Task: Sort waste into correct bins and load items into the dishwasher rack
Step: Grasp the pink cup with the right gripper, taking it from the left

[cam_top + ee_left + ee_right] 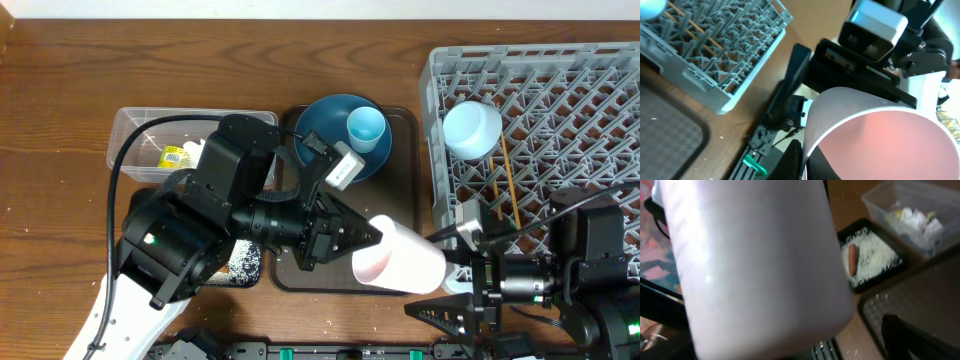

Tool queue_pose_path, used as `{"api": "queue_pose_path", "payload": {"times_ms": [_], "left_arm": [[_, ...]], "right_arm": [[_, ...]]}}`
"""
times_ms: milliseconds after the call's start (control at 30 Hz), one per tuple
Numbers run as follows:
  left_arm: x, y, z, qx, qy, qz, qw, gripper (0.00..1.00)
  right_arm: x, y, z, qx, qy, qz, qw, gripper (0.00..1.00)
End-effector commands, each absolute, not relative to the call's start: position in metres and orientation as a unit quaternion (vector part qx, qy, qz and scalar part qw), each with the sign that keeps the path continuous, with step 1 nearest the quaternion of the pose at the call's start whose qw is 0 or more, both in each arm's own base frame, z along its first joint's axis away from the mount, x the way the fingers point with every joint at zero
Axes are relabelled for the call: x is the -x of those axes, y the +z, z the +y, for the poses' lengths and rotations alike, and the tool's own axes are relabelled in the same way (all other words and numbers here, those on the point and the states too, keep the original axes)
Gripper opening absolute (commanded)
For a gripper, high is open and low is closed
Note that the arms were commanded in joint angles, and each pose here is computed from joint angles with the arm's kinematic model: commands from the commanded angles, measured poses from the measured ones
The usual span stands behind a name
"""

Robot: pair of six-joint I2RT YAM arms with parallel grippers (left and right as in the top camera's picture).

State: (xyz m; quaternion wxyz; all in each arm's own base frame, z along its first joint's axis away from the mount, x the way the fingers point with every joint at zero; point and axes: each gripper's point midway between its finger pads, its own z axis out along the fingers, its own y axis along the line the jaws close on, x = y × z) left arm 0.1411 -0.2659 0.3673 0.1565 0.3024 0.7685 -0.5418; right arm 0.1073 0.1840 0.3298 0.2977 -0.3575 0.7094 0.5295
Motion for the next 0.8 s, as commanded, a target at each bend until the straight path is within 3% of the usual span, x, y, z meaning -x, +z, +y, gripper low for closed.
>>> {"api": "queue_pose_path", "payload": {"times_ms": [0,533,767], "left_arm": [[-0.132,0.372,-0.267,-0.311,-0.56,0.755,0.141,0.06],[-0.133,0.373,-0.268,-0.312,-0.559,0.754,0.144,0.06],[-0.136,0.371,-0.267,-0.308,-0.553,0.76,0.149,0.06]], "right_arm": [[-0.101,0.343,0.187,0.385,0.549,0.671,0.316,0.99],[-0.106,0.363,0.19,0.409,0.56,0.63,0.349,0.89],[-0.108,0.365,0.19,0.416,0.556,0.624,0.359,0.73]]}}
